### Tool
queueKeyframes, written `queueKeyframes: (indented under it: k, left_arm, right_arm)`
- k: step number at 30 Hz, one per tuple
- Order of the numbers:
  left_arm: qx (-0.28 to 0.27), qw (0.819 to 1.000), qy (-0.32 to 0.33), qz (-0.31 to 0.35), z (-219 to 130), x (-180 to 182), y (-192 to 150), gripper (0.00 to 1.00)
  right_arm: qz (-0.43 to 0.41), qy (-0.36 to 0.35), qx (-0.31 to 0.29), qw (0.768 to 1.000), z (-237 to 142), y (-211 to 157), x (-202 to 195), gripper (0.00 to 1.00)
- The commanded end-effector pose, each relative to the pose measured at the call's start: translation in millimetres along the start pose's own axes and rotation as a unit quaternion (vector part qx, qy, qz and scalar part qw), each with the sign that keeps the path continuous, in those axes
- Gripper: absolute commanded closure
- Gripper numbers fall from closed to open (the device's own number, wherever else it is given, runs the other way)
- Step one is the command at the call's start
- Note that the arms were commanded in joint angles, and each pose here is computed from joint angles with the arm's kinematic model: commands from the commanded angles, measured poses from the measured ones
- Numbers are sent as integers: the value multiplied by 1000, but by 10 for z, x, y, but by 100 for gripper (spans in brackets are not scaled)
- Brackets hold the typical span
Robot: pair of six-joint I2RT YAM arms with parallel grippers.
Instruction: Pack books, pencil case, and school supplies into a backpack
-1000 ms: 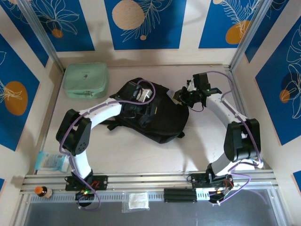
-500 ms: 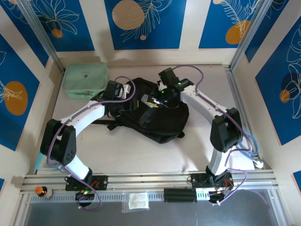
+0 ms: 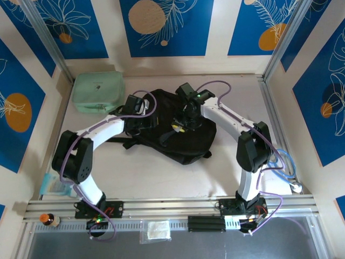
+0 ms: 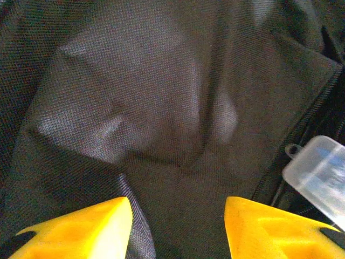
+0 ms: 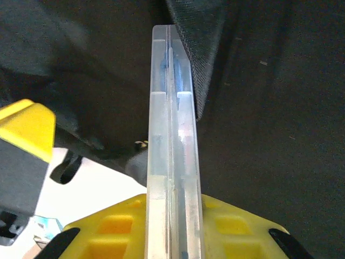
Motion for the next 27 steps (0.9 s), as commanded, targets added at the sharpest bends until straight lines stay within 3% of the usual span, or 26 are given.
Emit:
queueKeyframes:
  k: [1, 9, 18, 27]
  left_arm:
    - [8, 999, 36, -16, 87, 99, -1, 50]
    - [8, 1000, 11, 4, 14, -17, 73, 50]
    - [9, 995, 30, 100, -131, -392, 4, 49]
    - [22, 996, 11, 86, -34, -432, -11, 49]
  right_arm:
    - [45, -32, -2, 998, -140, -49, -272, 100]
    - [37, 24, 34, 998, 171, -6, -566, 100]
    - [-6, 134, 23, 991, 363, 127, -729, 100]
    - [-82, 255, 3, 964, 463, 354, -609, 100]
Point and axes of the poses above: each hand's point on the last joint's axis, 136 mm out from that joint toward the fingers, its own z axis out along the fingers, its own x axis along the line the jaws close on, y = z × x, the point moved 10 cm from there along -z, back along the fingers, and after that the axes turned 7 degrees about -z, right-handed, at the moved point
